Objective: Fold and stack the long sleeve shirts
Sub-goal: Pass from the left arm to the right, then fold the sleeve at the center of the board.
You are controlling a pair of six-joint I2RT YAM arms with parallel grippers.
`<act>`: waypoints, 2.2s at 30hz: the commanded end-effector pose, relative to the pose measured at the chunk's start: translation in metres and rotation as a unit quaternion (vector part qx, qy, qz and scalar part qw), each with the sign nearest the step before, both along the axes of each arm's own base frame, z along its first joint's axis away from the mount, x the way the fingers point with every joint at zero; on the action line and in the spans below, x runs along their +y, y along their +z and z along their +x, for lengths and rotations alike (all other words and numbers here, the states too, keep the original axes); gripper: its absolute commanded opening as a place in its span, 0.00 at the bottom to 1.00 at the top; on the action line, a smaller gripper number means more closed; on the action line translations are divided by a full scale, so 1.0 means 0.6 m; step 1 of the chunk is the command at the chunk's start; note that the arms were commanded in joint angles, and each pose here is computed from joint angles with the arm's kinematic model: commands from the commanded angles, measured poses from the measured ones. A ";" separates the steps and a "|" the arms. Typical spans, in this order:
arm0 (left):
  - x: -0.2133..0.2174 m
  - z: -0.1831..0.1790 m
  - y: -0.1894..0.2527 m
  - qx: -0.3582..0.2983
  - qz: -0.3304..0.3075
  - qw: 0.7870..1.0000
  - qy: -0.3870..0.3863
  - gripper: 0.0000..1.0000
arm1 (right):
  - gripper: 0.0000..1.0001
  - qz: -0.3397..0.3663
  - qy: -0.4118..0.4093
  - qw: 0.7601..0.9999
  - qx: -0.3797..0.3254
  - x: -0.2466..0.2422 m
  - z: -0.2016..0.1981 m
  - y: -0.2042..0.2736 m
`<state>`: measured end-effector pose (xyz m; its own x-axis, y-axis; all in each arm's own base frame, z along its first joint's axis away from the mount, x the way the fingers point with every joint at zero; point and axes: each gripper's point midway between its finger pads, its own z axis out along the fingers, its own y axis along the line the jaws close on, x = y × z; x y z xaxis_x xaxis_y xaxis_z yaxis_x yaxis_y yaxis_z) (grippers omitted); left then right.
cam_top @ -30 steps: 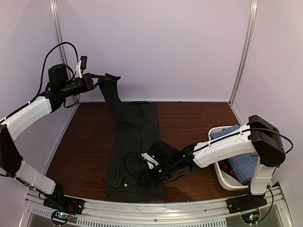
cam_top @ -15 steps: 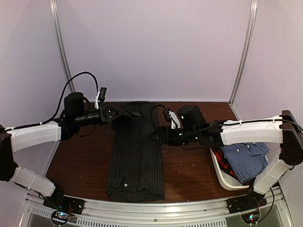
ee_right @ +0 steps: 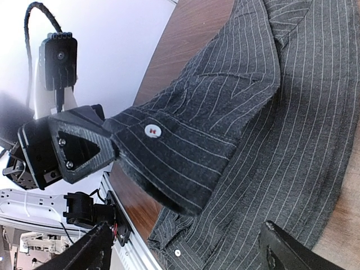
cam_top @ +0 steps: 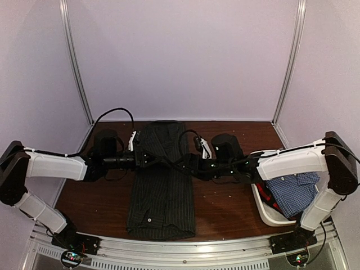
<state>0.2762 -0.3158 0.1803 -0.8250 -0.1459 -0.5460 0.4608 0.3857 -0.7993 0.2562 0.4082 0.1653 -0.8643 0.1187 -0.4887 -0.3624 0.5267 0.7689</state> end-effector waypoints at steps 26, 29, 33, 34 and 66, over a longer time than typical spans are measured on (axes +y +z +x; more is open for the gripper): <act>-0.003 -0.071 -0.097 0.050 0.092 0.994 -0.020 0.22 | 0.00 0.000 0.040 0.997 0.059 0.025 -0.020 -0.077; 0.012 -0.070 -0.091 0.042 0.115 0.992 -0.007 0.42 | 0.00 -0.028 0.064 0.996 0.049 0.031 -0.036 -0.080; 0.033 -0.060 -0.077 0.026 0.149 0.988 0.022 0.49 | 0.00 -0.081 0.085 0.993 0.024 0.039 -0.060 -0.082; 0.039 -0.054 -0.077 0.027 0.161 0.986 0.033 0.49 | 0.00 -0.093 0.086 0.992 0.018 0.038 -0.064 -0.082; 0.068 0.379 -0.139 -0.015 0.247 0.965 0.083 0.52 | 0.00 -0.170 0.092 0.981 0.020 -0.016 -0.155 -0.097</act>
